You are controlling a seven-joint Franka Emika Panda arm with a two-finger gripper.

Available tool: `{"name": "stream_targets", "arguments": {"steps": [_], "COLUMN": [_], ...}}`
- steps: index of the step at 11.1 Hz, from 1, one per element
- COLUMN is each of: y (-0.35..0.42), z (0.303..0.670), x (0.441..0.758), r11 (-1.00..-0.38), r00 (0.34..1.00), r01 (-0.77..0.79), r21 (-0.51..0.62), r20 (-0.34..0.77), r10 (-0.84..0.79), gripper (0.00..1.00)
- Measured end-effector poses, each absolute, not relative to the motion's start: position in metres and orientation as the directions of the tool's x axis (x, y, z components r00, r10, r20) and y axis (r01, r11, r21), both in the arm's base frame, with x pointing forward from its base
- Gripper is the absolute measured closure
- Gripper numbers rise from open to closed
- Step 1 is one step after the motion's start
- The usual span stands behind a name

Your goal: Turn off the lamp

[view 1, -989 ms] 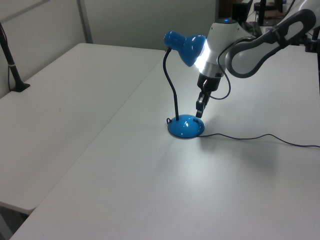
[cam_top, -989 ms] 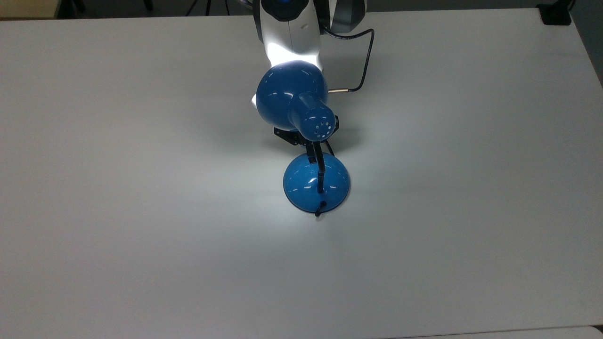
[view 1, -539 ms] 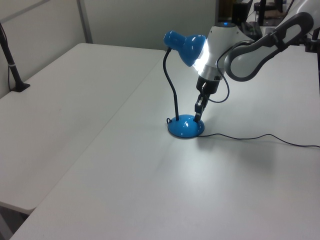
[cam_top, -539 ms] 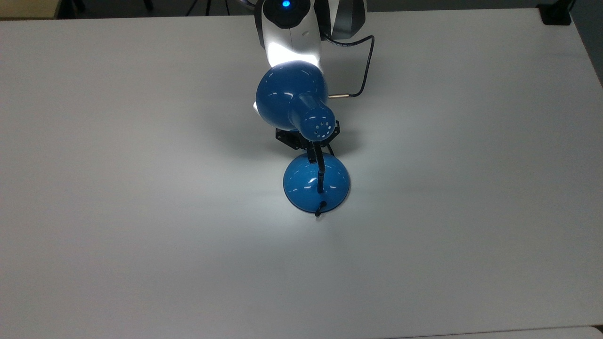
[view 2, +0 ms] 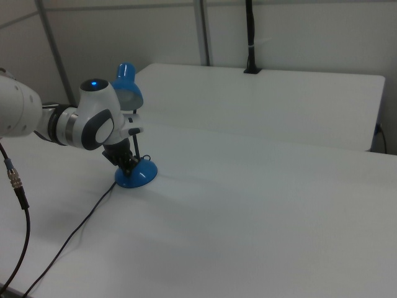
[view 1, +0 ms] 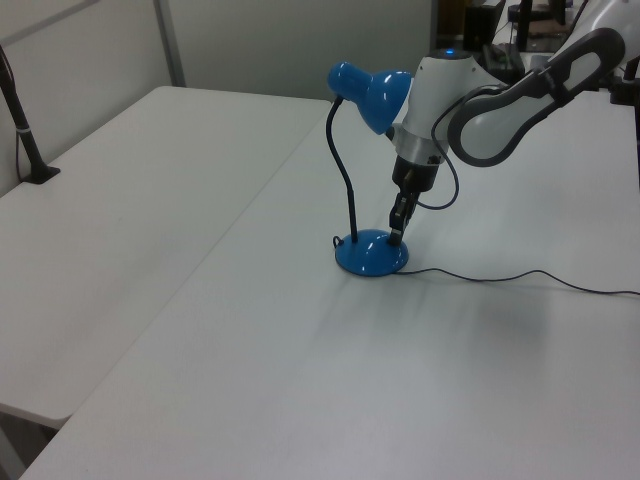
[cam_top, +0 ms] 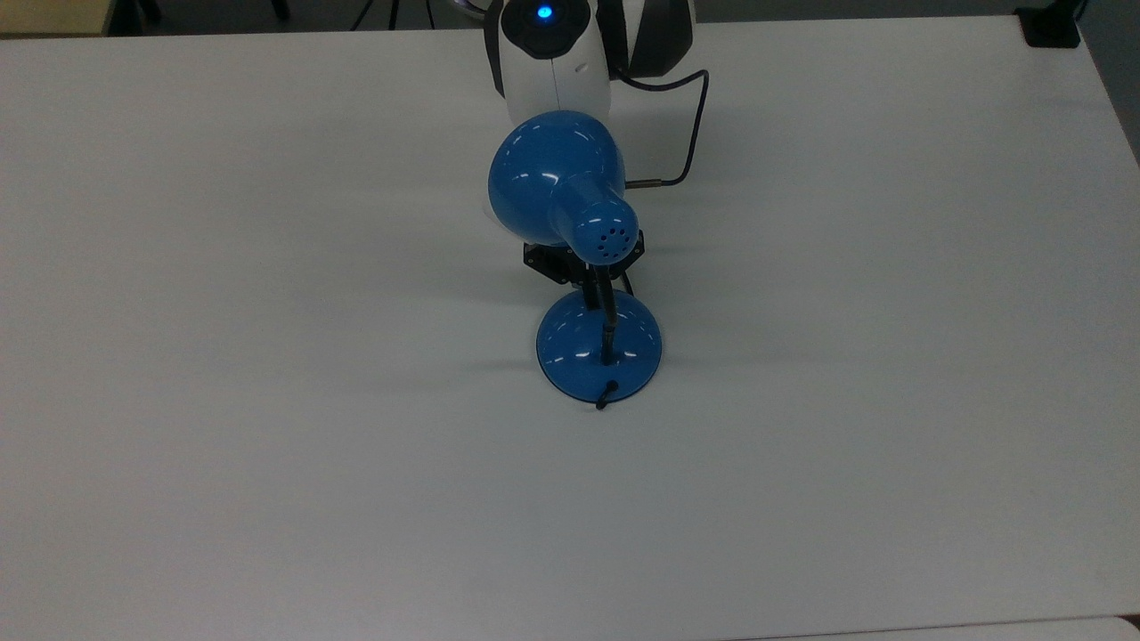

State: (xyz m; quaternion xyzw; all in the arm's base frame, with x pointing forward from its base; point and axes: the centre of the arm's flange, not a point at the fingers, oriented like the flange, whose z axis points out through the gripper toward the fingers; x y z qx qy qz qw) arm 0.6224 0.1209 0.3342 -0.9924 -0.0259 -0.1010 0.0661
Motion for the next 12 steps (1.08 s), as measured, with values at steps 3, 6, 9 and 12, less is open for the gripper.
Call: {"name": "stream_targets", "arguments": {"steps": [3,6,9,12], "y": [0.121,0.121,0.123,0.121], "z": [0.334,0.331,0.311,0.317], "x": [0.622,0.619,0.607,0.595], "r11": [-0.99,-0.99,-0.991,-0.992], "r00": [0.978,0.984,0.996,0.995], "r01": [0.065,0.065,0.067,0.07], "r21": [-0.126,-0.123,-0.116,-0.101], "r20": [0.203,0.173,0.068,-0.062], "r10": [0.038,0.043,0.059,0.076], "gripper": [0.99,0.99,0.99,0.99]}}
